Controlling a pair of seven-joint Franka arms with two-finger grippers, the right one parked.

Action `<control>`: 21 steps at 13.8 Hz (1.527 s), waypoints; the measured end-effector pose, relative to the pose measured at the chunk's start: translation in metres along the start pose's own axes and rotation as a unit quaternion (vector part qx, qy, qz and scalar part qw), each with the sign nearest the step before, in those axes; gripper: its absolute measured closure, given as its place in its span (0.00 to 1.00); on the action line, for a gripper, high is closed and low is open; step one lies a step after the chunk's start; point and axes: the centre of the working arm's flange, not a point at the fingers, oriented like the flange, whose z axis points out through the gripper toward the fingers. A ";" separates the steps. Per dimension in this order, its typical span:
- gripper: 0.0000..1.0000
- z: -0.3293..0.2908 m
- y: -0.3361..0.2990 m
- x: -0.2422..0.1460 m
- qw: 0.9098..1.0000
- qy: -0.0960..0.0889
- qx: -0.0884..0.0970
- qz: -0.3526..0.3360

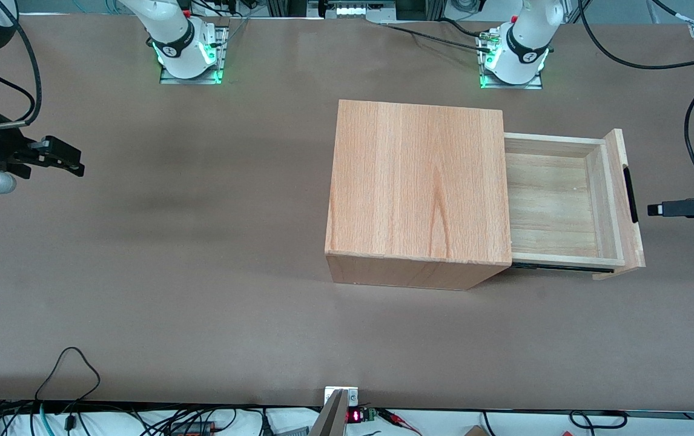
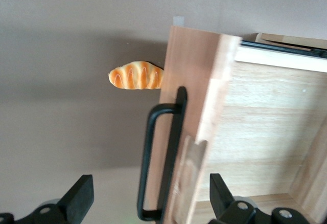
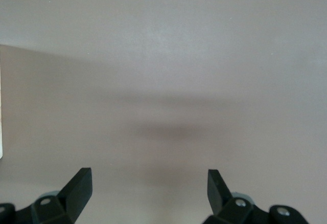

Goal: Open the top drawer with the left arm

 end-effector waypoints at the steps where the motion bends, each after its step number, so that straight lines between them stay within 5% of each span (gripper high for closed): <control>1: 0.00 -0.002 0.009 -0.001 1.000 -0.002 0.002 -0.001; 7: 0.00 -0.006 0.081 -0.006 0.999 -0.004 0.047 0.000; 14: 0.00 -0.004 0.164 -0.034 0.995 -0.031 0.091 -0.009; 19: 0.00 -0.020 0.174 -0.056 0.996 0.004 0.084 0.002; 21: 0.00 -0.020 0.186 -0.069 0.994 0.008 0.107 0.015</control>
